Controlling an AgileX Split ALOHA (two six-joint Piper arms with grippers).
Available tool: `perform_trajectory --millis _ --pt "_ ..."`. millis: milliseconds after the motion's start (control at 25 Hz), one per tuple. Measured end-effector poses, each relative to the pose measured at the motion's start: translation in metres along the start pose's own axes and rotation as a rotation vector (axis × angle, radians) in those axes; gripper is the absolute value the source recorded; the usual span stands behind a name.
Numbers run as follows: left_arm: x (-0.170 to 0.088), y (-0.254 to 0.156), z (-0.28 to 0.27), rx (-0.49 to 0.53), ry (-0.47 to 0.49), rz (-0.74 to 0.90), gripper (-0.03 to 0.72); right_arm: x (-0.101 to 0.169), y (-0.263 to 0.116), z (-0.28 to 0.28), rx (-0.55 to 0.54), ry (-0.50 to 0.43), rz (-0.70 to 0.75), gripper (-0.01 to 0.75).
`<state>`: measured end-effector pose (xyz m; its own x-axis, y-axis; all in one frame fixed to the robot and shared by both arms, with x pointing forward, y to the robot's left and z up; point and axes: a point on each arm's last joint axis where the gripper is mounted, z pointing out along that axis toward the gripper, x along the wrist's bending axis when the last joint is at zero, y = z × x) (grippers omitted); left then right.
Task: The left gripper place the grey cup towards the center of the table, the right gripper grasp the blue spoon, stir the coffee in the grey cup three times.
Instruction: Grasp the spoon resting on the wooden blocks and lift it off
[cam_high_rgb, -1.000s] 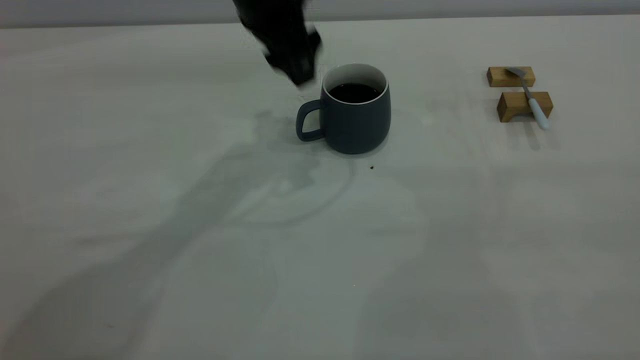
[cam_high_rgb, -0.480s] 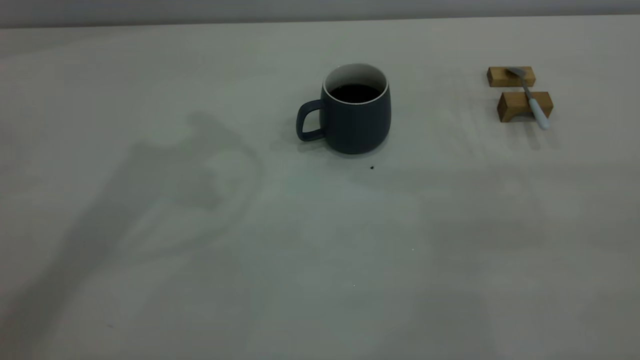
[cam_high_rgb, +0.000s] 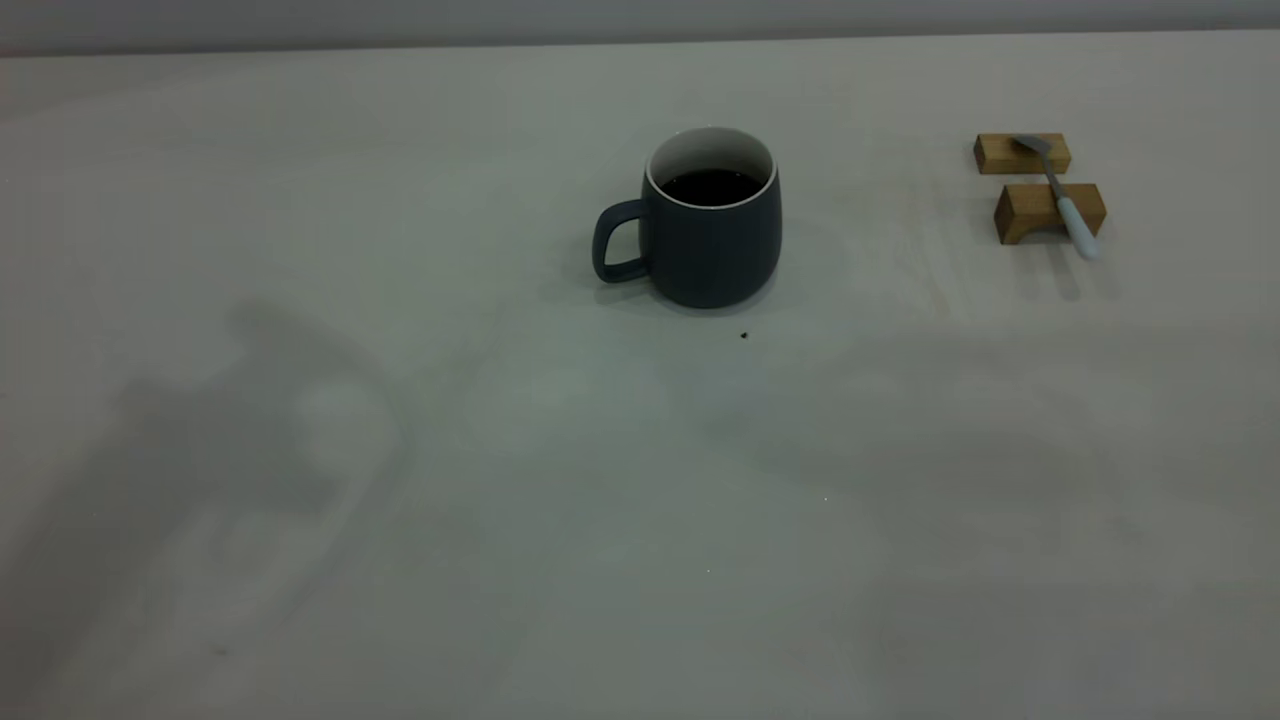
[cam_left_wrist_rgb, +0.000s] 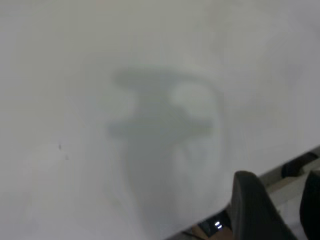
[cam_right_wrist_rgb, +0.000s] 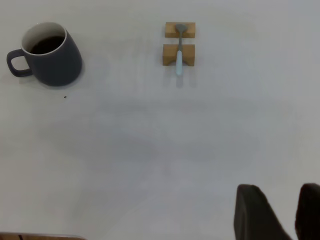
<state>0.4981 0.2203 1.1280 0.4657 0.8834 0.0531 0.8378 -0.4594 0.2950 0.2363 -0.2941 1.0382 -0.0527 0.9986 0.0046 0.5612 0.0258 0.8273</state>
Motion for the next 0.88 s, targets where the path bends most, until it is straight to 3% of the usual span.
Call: perform_trajectory --millis 520,880 --pt "-0.022 -0.179 0.000 -0.028 0.030 -0.257 0.297 0.000 0.000 0.000 0.000 0.000 0.000 0.242" --pt "-0.039 -0.252 0.004 -0.278 0.169 -0.426 0.297 0.000 0.000 0.000 0.000 0.000 0.000 0.242"
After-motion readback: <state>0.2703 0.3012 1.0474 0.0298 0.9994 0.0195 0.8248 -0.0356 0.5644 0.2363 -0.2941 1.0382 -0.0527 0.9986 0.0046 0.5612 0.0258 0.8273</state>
